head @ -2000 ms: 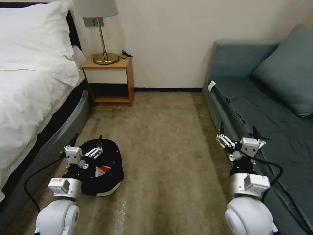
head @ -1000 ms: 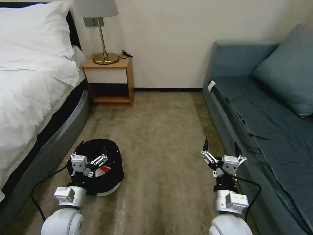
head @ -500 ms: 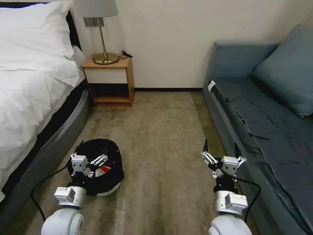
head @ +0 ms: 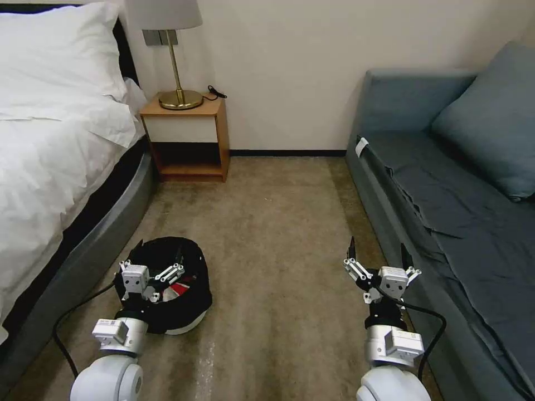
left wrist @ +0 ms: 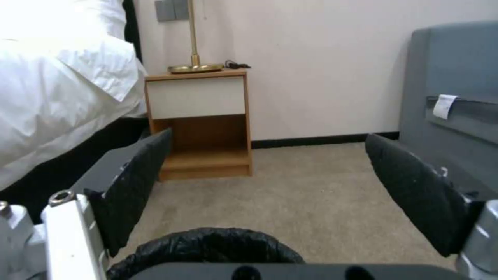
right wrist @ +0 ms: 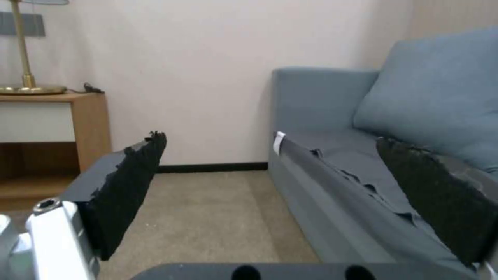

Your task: Pick up the trash bin, then pick up the garbage on the floor and place it into the trash bin.

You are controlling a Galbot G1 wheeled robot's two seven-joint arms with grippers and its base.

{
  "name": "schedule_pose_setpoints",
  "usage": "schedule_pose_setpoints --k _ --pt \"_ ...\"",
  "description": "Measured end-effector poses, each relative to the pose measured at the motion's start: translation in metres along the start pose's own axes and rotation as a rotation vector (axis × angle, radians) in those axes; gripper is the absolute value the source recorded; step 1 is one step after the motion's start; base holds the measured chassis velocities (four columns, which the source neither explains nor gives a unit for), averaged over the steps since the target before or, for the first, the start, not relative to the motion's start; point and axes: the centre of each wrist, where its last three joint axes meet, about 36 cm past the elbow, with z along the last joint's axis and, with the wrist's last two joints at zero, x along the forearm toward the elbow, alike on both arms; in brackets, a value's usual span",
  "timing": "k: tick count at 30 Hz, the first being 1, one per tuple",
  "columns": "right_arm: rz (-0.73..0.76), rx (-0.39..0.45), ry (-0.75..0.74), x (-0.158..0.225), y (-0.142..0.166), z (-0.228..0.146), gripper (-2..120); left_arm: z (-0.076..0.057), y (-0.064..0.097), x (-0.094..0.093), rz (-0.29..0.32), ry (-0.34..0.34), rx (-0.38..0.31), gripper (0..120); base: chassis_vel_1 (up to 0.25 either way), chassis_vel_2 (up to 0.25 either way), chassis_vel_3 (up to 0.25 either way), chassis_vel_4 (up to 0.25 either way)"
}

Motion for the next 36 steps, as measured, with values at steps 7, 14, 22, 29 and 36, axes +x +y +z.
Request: schedule_pose_setpoints --k 7,14,22,29,36 --pt "0.0 0.0 0.0 0.0 0.0 -0.0001 100 0.0 0.0 0.0 0.0 0.0 0.0 100 0.0 0.0 0.0 0.0" --pt "0.0 -0.001 0.0 0.0 0.0 -0.0001 100 0.0 0.0 0.0 0.0 0.0 0.0 100 0.0 0.0 0.0 0.0" --pt "0.0 -0.001 0.0 -0.0001 0.0 -0.0001 100 0.0 0.0 0.0 0.0 0.0 0.0 100 0.0 0.0 0.0 0.0" --pt "0.0 -0.001 0.0 -0.0001 0.0 -0.0001 100 0.0 0.0 0.0 0.0 0.0 0.0 100 0.0 0.0 0.0 0.0" --pt "0.0 -0.001 0.0 -0.0001 0.0 -0.0001 100 0.0 0.0 0.0 0.0 0.0 0.0 100 0.0 0.0 0.0 0.0"
